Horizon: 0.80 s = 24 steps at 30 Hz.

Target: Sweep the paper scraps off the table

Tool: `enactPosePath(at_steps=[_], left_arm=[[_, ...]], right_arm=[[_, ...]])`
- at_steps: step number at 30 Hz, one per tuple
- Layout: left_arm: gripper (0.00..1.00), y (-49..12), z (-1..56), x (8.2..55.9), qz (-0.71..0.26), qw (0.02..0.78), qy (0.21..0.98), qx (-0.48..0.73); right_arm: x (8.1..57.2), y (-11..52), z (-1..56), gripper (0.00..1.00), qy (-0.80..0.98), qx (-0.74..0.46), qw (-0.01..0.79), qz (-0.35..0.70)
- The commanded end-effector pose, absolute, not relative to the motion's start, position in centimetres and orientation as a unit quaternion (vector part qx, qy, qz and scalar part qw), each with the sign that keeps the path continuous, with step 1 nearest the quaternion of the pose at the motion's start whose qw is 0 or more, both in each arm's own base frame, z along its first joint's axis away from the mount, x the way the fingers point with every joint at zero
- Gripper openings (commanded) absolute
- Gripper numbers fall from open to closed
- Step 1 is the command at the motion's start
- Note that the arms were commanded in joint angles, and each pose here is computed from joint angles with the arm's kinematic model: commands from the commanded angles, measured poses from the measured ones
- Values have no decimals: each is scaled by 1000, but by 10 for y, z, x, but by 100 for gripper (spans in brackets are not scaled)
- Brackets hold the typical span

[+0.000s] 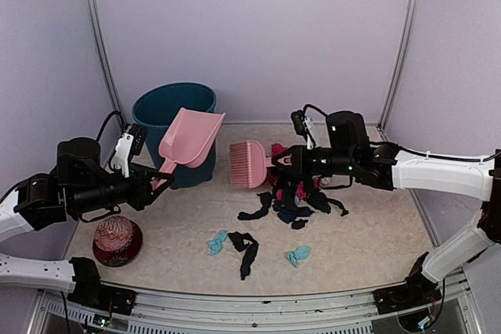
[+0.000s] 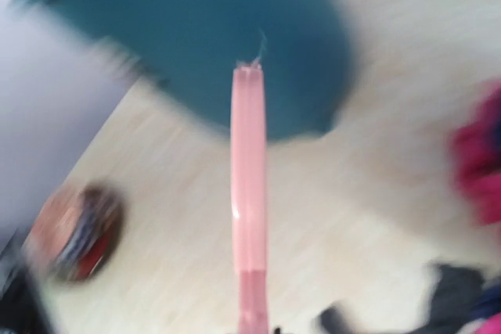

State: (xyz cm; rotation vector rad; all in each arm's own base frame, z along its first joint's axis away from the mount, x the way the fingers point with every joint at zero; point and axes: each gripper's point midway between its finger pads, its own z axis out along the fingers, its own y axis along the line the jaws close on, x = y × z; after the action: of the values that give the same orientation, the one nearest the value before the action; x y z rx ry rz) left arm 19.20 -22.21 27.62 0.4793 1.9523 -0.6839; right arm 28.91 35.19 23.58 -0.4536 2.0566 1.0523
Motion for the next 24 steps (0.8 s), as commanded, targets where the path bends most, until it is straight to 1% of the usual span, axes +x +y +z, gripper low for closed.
enactPosePath(at_steps=[1, 5, 11, 15, 18, 24], left_arm=[[0, -220, 281, 193, -289, 496, 796, 190], [0, -221, 281, 192, -290, 495, 796, 192], [0, -222, 280, 191, -293, 492, 797, 194], [0, -222, 280, 191, -294, 493, 796, 194], [0, -222, 279, 190, -294, 493, 796, 194], [0, -225, 277, 191, -295, 488, 797, 197]], right_arm=[[226, 385, 240, 0, 770, -298, 314, 468], [190, 411, 218, 0, 763, -344, 254, 485], [163, 435, 175, 0, 773, -374, 177, 480], [165, 432, 146, 0, 807, -363, 146, 442], [171, 419, 128, 0, 835, -353, 140, 397], [215, 365, 110, 0, 895, -288, 175, 293]])
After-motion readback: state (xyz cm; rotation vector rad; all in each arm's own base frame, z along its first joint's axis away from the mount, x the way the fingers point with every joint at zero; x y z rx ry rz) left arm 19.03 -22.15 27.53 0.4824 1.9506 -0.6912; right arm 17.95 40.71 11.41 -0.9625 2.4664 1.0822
